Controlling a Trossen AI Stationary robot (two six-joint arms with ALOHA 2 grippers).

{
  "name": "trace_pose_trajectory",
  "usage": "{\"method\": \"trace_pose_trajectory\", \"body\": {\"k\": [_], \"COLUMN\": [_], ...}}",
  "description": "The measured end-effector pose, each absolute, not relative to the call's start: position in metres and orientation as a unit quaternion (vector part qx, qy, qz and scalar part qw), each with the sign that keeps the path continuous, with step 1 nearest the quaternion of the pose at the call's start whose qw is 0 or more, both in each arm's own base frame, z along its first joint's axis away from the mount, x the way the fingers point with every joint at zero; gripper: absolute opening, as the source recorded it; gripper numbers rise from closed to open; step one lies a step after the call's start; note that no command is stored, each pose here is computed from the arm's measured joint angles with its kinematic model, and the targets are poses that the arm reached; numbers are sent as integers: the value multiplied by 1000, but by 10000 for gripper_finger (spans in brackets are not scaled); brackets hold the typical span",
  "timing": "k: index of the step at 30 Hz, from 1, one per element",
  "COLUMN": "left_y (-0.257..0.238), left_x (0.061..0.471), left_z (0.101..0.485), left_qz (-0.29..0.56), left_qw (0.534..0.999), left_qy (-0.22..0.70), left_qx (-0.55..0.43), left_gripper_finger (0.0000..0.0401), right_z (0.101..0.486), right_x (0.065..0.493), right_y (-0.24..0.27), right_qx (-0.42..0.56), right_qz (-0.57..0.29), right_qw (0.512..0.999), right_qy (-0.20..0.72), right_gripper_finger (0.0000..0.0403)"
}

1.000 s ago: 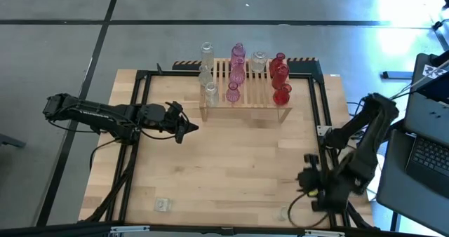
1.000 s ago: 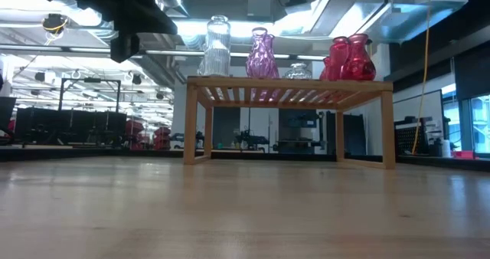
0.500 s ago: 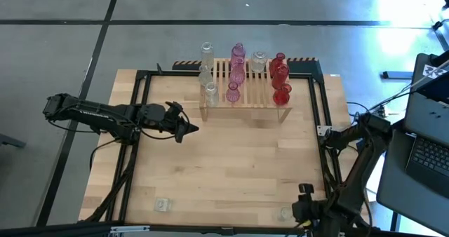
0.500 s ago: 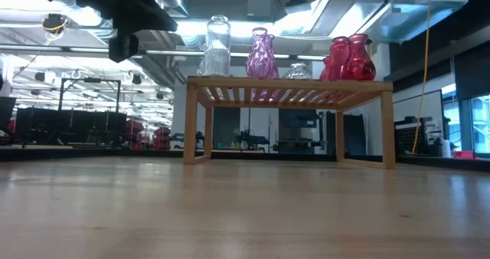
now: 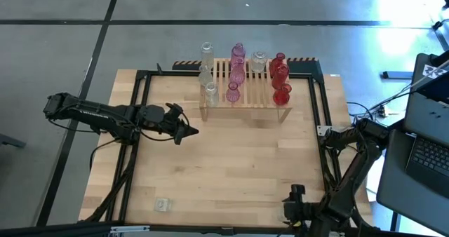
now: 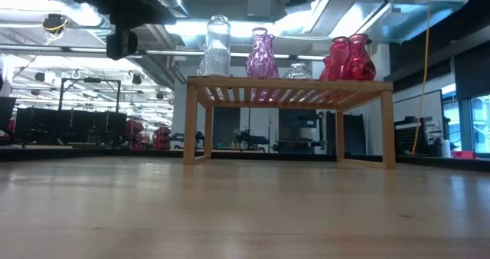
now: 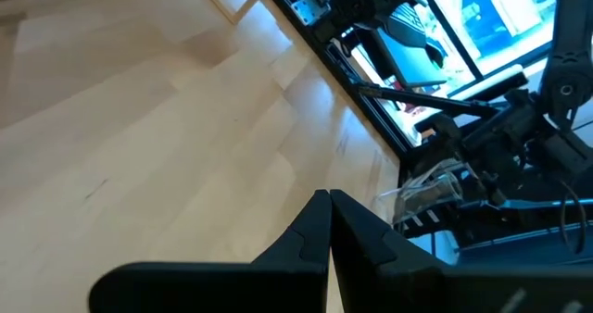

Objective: Sort vases onto shelf
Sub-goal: Put the transparent vase on the shelf aligned with the other transparent vase

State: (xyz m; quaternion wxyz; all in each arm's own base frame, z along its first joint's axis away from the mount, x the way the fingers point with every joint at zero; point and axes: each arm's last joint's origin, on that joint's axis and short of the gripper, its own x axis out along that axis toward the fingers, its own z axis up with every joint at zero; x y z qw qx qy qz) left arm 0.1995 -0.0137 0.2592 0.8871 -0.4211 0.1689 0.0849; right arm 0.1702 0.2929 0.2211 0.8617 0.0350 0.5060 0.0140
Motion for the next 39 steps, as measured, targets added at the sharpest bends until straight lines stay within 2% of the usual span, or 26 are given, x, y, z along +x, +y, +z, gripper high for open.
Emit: {"method": "trace_pose_trajectory", "body": {"k": [3, 11, 23, 32, 35, 39], "left_y": [-15, -14, -14, -14, -14, -15], "left_x": [199, 200, 200, 200, 200, 200], "left_z": [259, 260, 260, 260, 261, 261], "left_qz": [82, 87, 90, 89, 87, 82], "left_qw": [887, 888, 885, 884, 885, 884], "left_qy": [170, 165, 163, 159, 156, 158], "left_qx": [-421, -420, -427, -430, -431, -432], "left_gripper_finger": [0, 0, 0, 0, 0, 0], "right_z": [222, 219, 199, 205, 217, 238], "right_x": [172, 173, 191, 229, 237, 237], "right_y": [291, 291, 277, 241, 224, 199], "right_qx": [24, 16, 17, -42, -70, -78], "right_qz": [-7, -16, -28, -58, -60, -103], "right_qw": [879, 886, 899, 896, 896, 900], "right_qy": [476, 464, 436, 438, 435, 416], "right_gripper_finger": [290, 259, 168, 168, 168, 168]}}
